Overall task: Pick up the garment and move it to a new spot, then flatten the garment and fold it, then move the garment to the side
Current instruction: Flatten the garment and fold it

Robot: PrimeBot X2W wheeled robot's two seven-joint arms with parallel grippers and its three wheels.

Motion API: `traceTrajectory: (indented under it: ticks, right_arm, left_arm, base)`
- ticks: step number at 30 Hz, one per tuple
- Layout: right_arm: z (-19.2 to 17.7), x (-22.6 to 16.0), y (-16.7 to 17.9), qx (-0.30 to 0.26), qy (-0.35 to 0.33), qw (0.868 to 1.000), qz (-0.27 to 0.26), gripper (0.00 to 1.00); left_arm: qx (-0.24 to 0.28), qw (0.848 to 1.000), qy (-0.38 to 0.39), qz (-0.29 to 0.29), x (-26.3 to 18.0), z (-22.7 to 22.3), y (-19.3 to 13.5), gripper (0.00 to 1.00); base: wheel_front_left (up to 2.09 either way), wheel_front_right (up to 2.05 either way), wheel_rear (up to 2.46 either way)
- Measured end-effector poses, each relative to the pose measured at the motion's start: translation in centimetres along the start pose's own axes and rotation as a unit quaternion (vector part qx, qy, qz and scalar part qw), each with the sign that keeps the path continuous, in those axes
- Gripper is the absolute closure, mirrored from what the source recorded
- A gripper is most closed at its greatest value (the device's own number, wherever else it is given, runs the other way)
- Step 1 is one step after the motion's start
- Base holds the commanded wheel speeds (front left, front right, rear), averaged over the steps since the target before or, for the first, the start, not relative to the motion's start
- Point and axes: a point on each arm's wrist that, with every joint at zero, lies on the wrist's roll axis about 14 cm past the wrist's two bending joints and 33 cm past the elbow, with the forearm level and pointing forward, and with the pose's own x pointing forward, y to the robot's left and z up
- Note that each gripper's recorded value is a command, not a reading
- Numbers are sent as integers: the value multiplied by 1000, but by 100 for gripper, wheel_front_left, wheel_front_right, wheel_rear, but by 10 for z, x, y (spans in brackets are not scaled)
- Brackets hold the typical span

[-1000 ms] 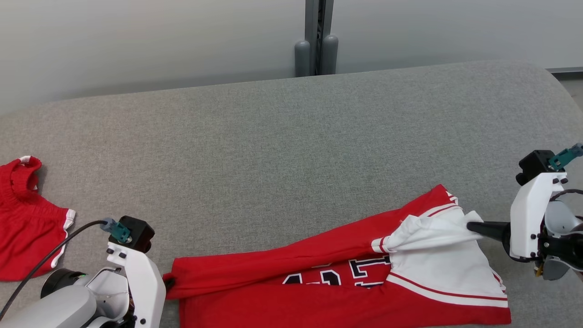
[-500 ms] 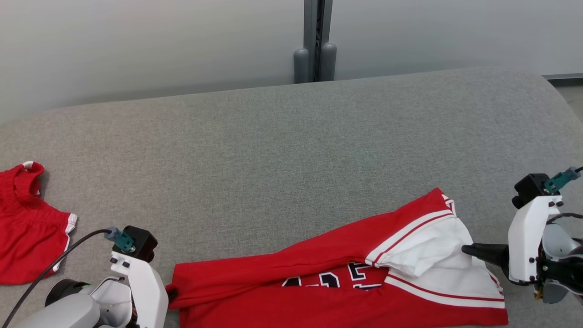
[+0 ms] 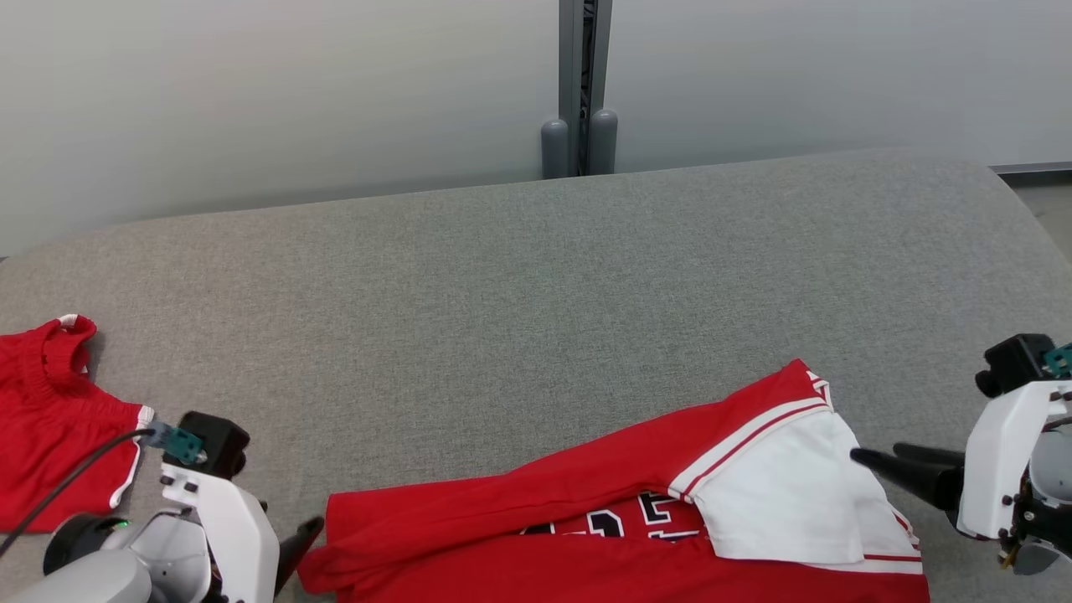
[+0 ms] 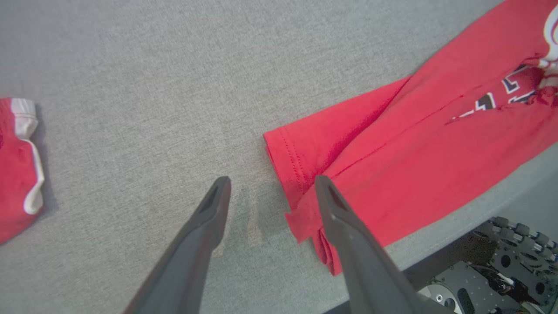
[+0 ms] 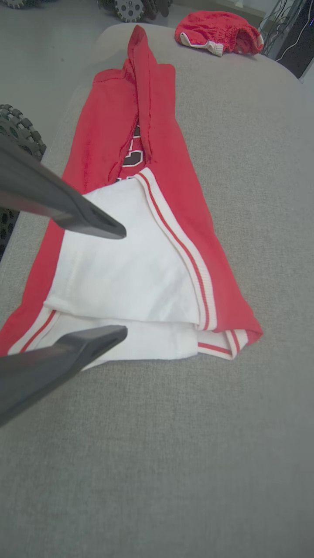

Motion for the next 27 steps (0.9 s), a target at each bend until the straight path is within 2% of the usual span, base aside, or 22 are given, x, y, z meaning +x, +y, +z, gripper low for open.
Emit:
traceTrajectory:
  ticks: [4,7,14,18,23,27]
  right_arm:
    - [28,-7,1,-5,-97,995,-1,0]
    - [35,-6,4,6,-144,990,2,0]
    - [47,-11,-4,36,-252,967,-18,0]
    - [38,-8,-10,56,-274,959,-35,0]
    - [21,-1,-12,59,-265,961,-49,0]
    - [14,5,-15,58,-254,964,-62,0]
  left_arm:
    - [-12,997,-76,18,-12,24,5,0]
    - [-24,990,-132,35,-18,41,11,0]
    - [-72,967,-235,64,-25,52,12,0]
    - [-102,954,-270,77,-25,49,11,0]
    - [-133,938,-306,96,-27,49,13,0]
    - [-136,934,-314,99,-25,49,12,0]
  base:
    - [0,0,0]
    - [0,0,0]
    - [0,0,0]
    - [0,0,0]
    - [0,0,0]
    - [0,0,0]
